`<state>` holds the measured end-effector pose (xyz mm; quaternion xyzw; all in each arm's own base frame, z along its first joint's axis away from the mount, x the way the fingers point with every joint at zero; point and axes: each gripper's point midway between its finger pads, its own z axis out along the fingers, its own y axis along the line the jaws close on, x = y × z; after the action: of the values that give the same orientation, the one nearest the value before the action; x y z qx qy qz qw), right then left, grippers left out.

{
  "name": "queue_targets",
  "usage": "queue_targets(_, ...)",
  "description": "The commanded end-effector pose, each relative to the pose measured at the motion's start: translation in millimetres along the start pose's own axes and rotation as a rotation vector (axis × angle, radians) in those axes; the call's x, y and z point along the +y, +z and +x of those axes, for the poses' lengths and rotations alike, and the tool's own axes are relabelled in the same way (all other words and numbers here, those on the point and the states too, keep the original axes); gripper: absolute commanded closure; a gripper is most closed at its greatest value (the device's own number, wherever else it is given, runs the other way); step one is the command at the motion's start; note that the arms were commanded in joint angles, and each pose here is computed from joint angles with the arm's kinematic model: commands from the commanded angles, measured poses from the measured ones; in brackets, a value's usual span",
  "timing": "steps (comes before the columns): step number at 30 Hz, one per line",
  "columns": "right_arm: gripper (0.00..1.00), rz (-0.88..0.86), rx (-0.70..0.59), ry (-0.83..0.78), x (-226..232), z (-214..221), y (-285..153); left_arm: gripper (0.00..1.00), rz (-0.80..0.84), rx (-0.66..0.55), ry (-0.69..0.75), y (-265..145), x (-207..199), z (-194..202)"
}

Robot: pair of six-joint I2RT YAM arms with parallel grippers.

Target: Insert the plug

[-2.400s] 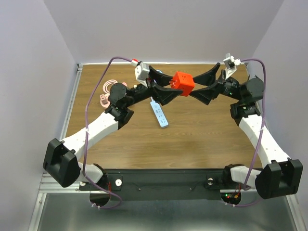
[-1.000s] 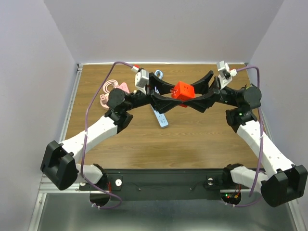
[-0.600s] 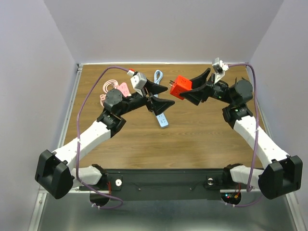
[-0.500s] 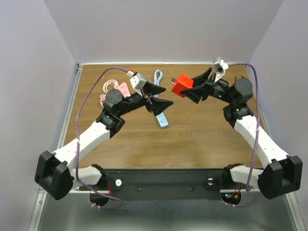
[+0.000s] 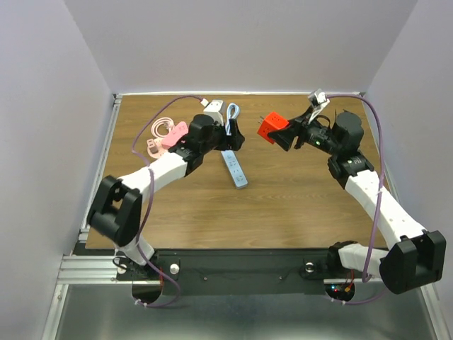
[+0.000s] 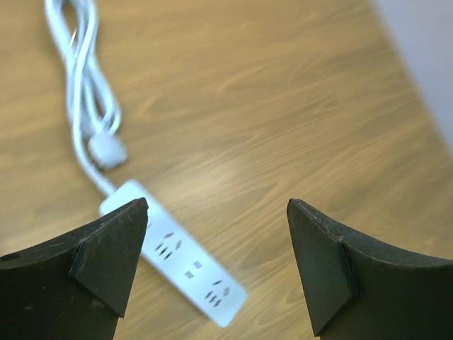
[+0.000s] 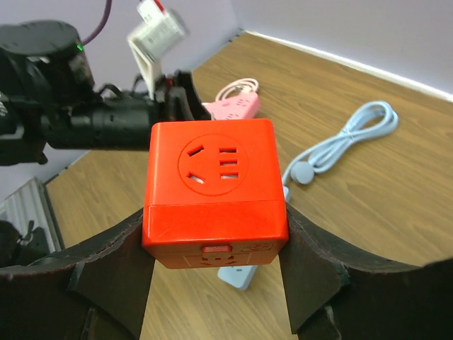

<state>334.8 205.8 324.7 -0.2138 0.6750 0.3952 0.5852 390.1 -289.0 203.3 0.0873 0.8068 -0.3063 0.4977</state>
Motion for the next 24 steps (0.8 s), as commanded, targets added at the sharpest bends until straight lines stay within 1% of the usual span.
queue_targets(1,0.99,0.114,-0.023,-0.039,-14,-12,-9,0.11,-0.134,0.046,-0.022,13,21,2)
queue_targets(5,1.0,0.149,0.006,-0.037,-21,-1,-12,0.15,-0.199,0.177,0.022,29,40,36)
queue_targets(6,0.99,0.15,0.011,-0.041,-21,0,-13,0.15,-0.248,0.214,0.031,32,52,49)
queue_targets(10,0.99,0.153,0.016,-0.049,-20,3,-16,0.15,-0.295,0.266,0.049,36,63,64)
queue_targets(17,1.0,0.154,0.023,-0.054,-21,5,-15,0.15,-0.301,0.355,0.054,44,69,92)
queue_targets(24,0.99,0.131,0.025,-0.059,-17,4,-16,0.15,-0.292,0.405,0.059,54,69,113)
